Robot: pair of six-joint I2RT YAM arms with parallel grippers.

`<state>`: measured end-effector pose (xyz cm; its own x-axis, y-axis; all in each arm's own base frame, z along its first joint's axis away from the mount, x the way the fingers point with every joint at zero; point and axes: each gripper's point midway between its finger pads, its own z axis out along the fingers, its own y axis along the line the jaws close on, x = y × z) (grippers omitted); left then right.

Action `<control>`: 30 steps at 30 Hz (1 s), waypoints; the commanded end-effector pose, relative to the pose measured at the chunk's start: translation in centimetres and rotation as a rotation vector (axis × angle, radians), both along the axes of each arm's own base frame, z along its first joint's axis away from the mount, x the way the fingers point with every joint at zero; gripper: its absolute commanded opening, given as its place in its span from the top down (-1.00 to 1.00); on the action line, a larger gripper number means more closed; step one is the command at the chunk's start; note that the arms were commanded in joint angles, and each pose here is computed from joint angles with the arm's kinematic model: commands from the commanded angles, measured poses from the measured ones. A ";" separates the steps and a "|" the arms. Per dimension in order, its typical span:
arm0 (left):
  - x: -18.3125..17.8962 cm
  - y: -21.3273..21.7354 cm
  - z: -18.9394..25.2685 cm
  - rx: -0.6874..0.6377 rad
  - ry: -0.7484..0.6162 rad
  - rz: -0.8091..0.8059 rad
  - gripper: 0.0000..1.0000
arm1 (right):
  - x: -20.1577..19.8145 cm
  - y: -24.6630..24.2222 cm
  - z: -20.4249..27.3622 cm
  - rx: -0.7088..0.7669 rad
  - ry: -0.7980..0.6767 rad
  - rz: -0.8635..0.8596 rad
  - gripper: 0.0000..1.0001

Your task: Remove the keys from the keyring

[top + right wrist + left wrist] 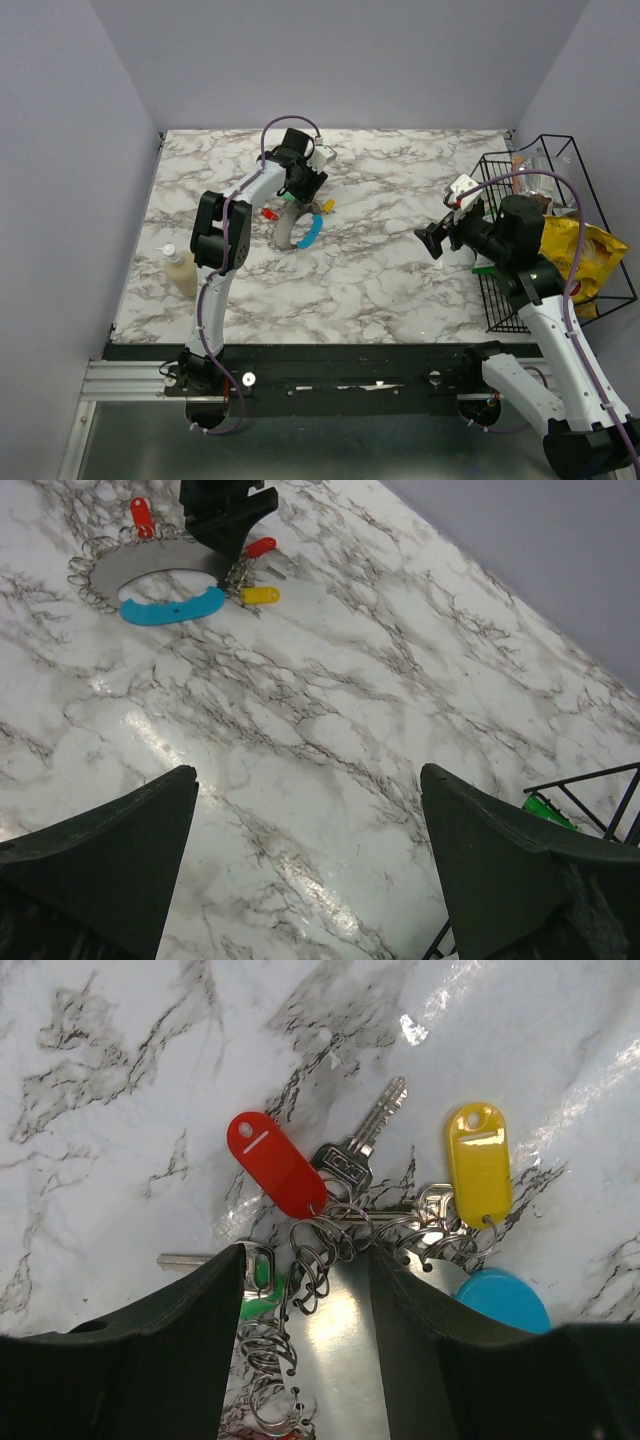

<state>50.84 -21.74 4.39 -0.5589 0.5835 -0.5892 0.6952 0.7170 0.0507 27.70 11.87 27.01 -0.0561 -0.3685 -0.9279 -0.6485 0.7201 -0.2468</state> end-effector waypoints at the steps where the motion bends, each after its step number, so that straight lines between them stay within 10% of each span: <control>1: 0.7 -0.2 -0.1 0.050 -0.016 0.013 -0.22 | 0.0 0.1 -0.8 -0.010 0.014 0.003 -1.00; 11: 0.5 0.0 -1.5 0.123 0.014 0.020 0.09 | 0.0 0.1 -0.8 -0.010 0.014 0.005 -1.00; 22: 0.5 0.0 0.7 0.103 -0.021 0.037 0.98 | -0.1 0.3 -0.7 -0.004 0.016 0.016 -1.00; 30: -2.7 -0.9 6.1 -0.013 -0.055 -0.047 1.00 | -5.1 5.2 -1.1 0.046 0.111 0.381 -1.00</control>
